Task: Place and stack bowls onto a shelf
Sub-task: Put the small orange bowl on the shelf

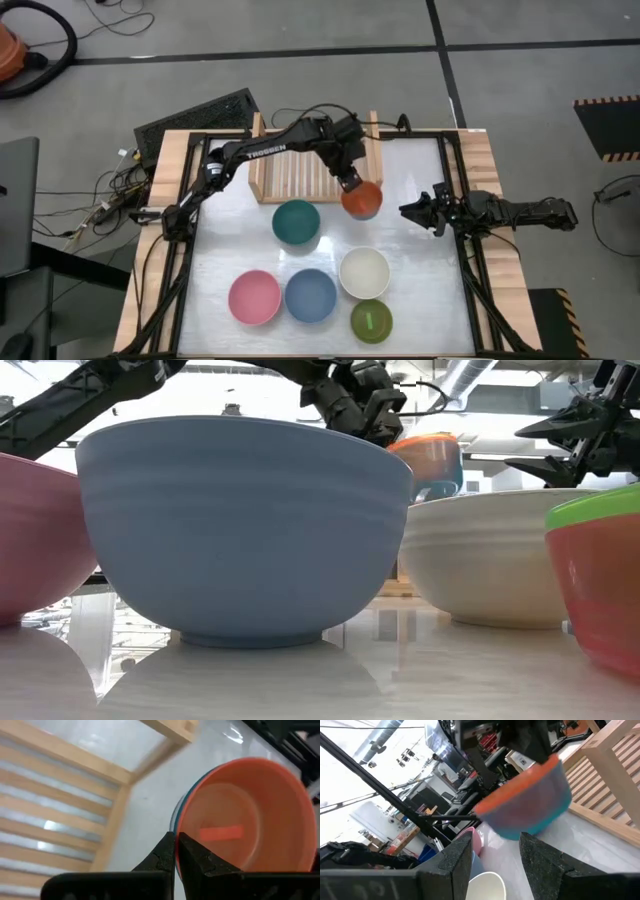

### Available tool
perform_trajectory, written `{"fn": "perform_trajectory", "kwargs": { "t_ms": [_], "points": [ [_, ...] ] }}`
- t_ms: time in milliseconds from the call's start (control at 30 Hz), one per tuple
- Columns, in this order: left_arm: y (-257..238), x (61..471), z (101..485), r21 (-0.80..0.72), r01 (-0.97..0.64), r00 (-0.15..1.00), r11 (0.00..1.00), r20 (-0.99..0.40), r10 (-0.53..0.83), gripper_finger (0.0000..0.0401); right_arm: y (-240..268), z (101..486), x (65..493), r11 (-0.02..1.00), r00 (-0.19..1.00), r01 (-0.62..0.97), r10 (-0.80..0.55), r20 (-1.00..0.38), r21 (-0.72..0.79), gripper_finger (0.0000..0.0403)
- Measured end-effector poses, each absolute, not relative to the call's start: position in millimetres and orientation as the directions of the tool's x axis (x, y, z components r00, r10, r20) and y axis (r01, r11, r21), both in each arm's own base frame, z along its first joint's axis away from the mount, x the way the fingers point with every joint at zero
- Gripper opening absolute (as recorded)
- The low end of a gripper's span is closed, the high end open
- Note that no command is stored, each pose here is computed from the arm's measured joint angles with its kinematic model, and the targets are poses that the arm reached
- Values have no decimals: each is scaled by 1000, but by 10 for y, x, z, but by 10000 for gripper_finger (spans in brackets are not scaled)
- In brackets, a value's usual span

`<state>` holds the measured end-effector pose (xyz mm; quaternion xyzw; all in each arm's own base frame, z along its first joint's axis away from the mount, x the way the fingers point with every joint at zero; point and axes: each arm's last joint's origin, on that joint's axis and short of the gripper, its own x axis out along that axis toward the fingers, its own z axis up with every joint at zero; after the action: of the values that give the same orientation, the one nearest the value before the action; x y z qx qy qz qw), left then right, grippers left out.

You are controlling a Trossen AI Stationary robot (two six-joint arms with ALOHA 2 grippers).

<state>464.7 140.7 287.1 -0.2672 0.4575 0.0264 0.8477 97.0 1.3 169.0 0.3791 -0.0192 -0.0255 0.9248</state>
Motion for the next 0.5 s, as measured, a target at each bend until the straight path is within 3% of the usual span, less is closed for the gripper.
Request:
{"fn": "perform_trajectory", "kwargs": {
  "t_ms": [133, 267, 500],
  "points": [
    [1305, 4661, 2866, -456, -267, 566, 849, -787, -245, 0, 13, 1688, 970, 727, 998, 35, -63, 15, 686, 189],
    [1236, 4654, 2841, -362, -267, 527, 893, -831, -179, 0, 13, 1688, 970, 742, 998, 37, -64, 16, 669, 189],
    [1197, 4713, 2879, -428, -225, 580, 875, -781, -232, 0, 11, 1688, 970, 747, 998, 39, -67, 16, 664, 189]
  ]
}}
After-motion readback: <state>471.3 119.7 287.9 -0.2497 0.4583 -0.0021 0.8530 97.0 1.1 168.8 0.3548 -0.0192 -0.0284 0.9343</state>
